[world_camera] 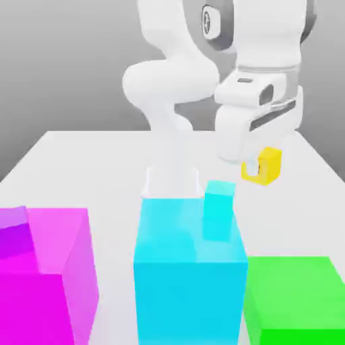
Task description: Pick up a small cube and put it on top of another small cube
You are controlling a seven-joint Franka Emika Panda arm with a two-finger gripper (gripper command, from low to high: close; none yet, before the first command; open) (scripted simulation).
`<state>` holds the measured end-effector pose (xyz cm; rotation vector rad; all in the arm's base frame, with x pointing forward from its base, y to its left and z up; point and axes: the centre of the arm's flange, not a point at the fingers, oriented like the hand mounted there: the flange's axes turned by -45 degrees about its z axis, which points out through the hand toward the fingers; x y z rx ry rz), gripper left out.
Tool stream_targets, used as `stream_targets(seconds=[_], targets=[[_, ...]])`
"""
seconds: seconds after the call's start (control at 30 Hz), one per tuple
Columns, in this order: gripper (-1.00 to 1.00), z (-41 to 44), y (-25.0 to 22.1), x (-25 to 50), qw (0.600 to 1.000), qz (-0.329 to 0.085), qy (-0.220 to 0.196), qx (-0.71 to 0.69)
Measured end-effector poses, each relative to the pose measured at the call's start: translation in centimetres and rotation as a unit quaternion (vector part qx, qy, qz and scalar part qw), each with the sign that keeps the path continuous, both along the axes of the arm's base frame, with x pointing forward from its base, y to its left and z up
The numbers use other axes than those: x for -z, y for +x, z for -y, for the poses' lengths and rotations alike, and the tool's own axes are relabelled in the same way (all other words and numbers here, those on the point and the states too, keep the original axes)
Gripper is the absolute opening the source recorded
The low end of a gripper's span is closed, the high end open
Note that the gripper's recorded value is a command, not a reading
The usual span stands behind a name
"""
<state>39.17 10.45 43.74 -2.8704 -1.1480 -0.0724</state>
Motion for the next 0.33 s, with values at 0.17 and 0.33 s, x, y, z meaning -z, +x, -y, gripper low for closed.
stream_targets(seconds=[0.17, 0.33], targets=[[-1.0, 2.3, -0.3, 3.0, 0.999, -0.014, -0.028, 0.016], [1.0, 2.4, -0.4, 5.4, 0.999, -0.014, -0.029, 0.016]])
